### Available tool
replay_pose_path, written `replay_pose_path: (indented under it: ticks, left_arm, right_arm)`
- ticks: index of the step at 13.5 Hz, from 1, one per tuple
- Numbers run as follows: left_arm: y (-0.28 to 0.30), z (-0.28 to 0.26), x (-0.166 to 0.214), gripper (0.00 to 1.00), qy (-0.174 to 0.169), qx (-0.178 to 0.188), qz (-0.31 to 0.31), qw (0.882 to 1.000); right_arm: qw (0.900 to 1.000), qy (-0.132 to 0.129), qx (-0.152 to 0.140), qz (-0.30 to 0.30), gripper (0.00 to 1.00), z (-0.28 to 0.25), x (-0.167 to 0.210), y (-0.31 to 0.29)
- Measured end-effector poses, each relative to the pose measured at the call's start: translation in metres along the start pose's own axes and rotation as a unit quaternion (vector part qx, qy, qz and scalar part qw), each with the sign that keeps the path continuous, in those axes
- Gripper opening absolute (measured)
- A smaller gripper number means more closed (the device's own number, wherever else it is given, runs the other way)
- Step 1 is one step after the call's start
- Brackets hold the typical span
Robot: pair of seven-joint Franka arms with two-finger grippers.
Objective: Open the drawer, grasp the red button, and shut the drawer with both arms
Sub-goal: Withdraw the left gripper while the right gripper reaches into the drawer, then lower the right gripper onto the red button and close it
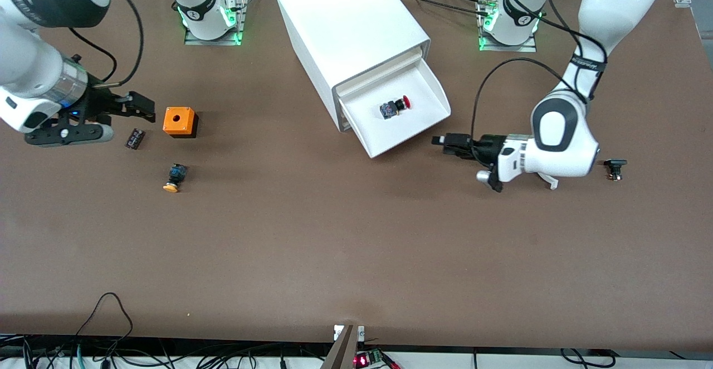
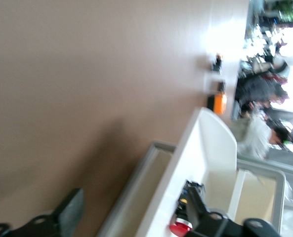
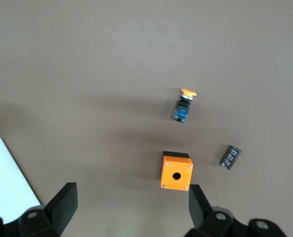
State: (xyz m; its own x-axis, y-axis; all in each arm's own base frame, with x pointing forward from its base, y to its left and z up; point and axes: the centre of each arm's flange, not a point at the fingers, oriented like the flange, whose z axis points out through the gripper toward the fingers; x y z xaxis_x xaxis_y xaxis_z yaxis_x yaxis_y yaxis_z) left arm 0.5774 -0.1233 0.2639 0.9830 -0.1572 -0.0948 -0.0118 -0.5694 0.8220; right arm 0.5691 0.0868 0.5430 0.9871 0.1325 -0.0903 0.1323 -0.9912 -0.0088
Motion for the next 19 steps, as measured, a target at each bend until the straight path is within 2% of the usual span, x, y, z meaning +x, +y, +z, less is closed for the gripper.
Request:
replay_pose_path:
  ticks: [2, 4, 6, 7, 10, 12, 14, 15, 16, 19]
  left_arm:
    - [-0.013, -0.087, -0.002, 1.00, 0.066, 0.032, -0.006, 0.997]
    - [-0.012, -0.146, -0.012, 1.00, 0.106, 0.055, -0.001, 0.993]
    - [0.005, -0.190, -0.021, 1.00, 0.100, 0.129, 0.040, 0.986]
    - [0.020, -0.212, -0.023, 1.00, 0.091, 0.176, 0.066, 0.978]
    - [0.059, -0.272, -0.037, 1.00, 0.063, 0.270, 0.094, 0.956]
    - [0.082, -0.295, -0.043, 1.00, 0.034, 0.337, 0.069, 0.938]
    - [0.108, -0.303, -0.046, 1.00, 0.025, 0.374, 0.022, 0.927]
    - [0.117, -0.304, -0.048, 1.00, 0.024, 0.385, 0.011, 0.922]
    - [0.123, -0.304, -0.050, 1.00, 0.020, 0.398, 0.003, 0.917]
    - [0.140, -0.294, -0.050, 1.00, 0.022, 0.428, -0.029, 0.903]
  right_arm:
    - [0.999, 0.020, 0.000, -0.032, 1.00, -0.017, 0.002, -0.038]
    - [0.996, 0.042, -0.002, -0.079, 1.00, -0.023, 0.007, -0.094]
    - [0.990, 0.060, -0.002, -0.126, 1.00, -0.015, 0.015, -0.156]
    - [0.987, 0.067, -0.002, -0.147, 1.00, -0.009, 0.017, -0.184]
    - [0.973, 0.085, -0.002, -0.213, 1.00, 0.006, 0.011, -0.272]
    - [0.964, 0.093, -0.001, -0.249, 1.00, 0.008, -0.001, -0.321]
    - [0.956, 0.102, 0.001, -0.276, 1.00, 0.006, -0.005, -0.347]
    - [0.947, 0.106, 0.001, -0.304, 1.00, 0.007, -0.006, -0.360]
    - [0.933, 0.112, 0.003, -0.343, 1.00, 0.010, -0.009, -0.375]
    - [0.885, 0.119, 0.010, -0.451, 1.00, 0.033, -0.020, -0.419]
